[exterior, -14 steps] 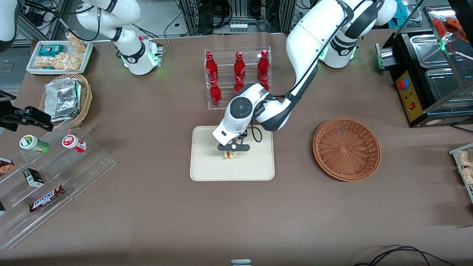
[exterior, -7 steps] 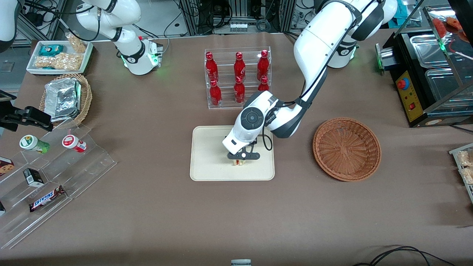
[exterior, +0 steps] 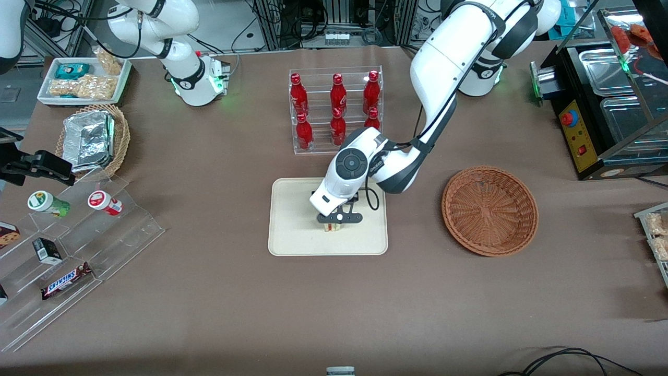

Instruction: Place sandwich from basket to tray

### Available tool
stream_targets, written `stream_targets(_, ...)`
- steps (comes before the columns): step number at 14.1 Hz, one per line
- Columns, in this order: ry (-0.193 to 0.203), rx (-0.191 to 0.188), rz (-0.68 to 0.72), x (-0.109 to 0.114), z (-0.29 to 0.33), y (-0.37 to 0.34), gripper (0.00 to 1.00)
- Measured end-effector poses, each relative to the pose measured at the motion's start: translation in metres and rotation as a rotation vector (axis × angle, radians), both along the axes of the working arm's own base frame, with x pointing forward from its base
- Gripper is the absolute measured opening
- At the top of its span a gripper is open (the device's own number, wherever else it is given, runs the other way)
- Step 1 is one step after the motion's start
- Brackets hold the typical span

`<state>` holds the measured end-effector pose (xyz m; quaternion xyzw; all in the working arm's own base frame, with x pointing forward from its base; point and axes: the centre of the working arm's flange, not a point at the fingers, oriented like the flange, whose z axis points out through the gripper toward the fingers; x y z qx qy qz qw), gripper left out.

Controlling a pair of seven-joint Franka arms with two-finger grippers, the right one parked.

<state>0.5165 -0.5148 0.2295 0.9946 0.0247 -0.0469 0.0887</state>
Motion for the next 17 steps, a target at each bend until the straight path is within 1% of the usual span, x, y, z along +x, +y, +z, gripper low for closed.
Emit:
stream_targets(1, 0.001, 0.000, 0.013, 0.000, 0.001, 0.000, 0.56)
stream_targets(2, -0.001, -0.003, 0.023, 0.002, 0.003, -0.001, 0.66)
stream_targets(3, -0.008, -0.009, 0.032, 0.005, 0.008, -0.001, 0.74)
stream_targets(4, -0.013, -0.014, 0.040, 0.008, 0.014, 0.000, 0.79)
stream_targets(5, -0.011, -0.010, 0.047, 0.011, 0.021, 0.002, 0.79)
stream_targets(6, 0.001, 0.004, 0.051, 0.012, 0.029, 0.005, 0.85)
stream_targets(7, 0.016, 0.021, 0.058, 0.013, 0.039, 0.009, 0.95)
stream_targets(8, 0.025, 0.035, 0.068, 0.016, 0.055, 0.015, 1.00)
stream_targets(10, 0.043, 0.067, 0.095, 0.028, 0.099, 0.041, 1.00)
stream_targets(12, 0.082, 0.121, 0.124, 0.037, 0.151, 0.083, 1.00)
stream_targets(13, 0.099, 0.145, 0.137, 0.038, 0.177, 0.103, 1.00)
stream_targets(15, 0.121, 0.181, 0.168, 0.038, 0.224, 0.142, 1.00)
stream_targets(17, 0.153, 0.212, 0.144, 0.037, 0.260, 0.187, 1.00)
